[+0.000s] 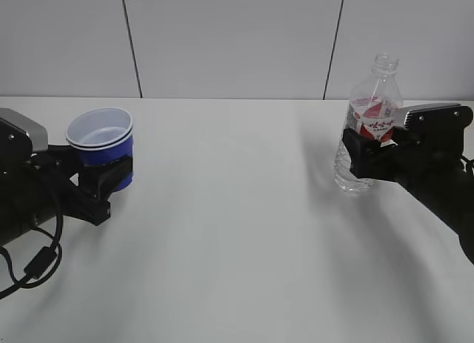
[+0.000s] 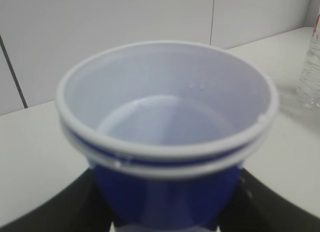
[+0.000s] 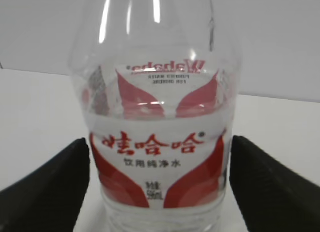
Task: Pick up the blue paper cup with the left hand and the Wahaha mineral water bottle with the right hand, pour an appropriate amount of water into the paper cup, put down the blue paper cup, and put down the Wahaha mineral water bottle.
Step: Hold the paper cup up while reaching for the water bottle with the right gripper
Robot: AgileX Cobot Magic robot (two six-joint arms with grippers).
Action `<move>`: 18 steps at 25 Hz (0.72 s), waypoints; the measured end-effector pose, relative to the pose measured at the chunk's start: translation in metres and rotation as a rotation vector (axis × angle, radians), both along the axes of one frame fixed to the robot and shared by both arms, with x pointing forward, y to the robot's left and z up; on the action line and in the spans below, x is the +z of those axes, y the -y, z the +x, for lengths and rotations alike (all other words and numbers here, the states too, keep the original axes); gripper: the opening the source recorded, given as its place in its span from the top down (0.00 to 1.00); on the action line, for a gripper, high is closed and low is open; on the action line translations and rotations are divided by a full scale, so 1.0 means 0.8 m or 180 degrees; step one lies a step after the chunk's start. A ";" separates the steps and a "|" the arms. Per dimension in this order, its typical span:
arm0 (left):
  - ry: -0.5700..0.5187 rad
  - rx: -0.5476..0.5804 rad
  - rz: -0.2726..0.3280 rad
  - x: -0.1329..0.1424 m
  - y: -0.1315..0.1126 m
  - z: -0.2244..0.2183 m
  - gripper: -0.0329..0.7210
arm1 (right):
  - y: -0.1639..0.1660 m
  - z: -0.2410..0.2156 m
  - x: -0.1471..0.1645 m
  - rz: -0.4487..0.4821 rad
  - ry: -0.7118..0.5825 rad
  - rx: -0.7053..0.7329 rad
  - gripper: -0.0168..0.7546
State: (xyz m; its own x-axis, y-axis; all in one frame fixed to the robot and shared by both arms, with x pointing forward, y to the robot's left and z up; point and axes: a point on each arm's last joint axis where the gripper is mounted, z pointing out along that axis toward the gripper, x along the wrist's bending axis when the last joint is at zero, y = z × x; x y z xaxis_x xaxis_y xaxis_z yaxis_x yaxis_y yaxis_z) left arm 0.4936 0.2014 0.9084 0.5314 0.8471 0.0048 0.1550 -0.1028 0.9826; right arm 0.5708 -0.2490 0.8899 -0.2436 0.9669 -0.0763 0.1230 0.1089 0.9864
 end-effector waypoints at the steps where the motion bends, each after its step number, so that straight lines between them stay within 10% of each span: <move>1: 0.0000 0.0000 0.0000 0.000 0.000 0.000 0.39 | 0.000 0.000 0.000 -0.0016 0.0004 0.0002 0.12; 18: 0.0000 0.0000 0.0000 0.000 0.000 0.000 0.39 | -0.001 0.013 -0.010 -0.0046 0.0012 -0.0011 0.11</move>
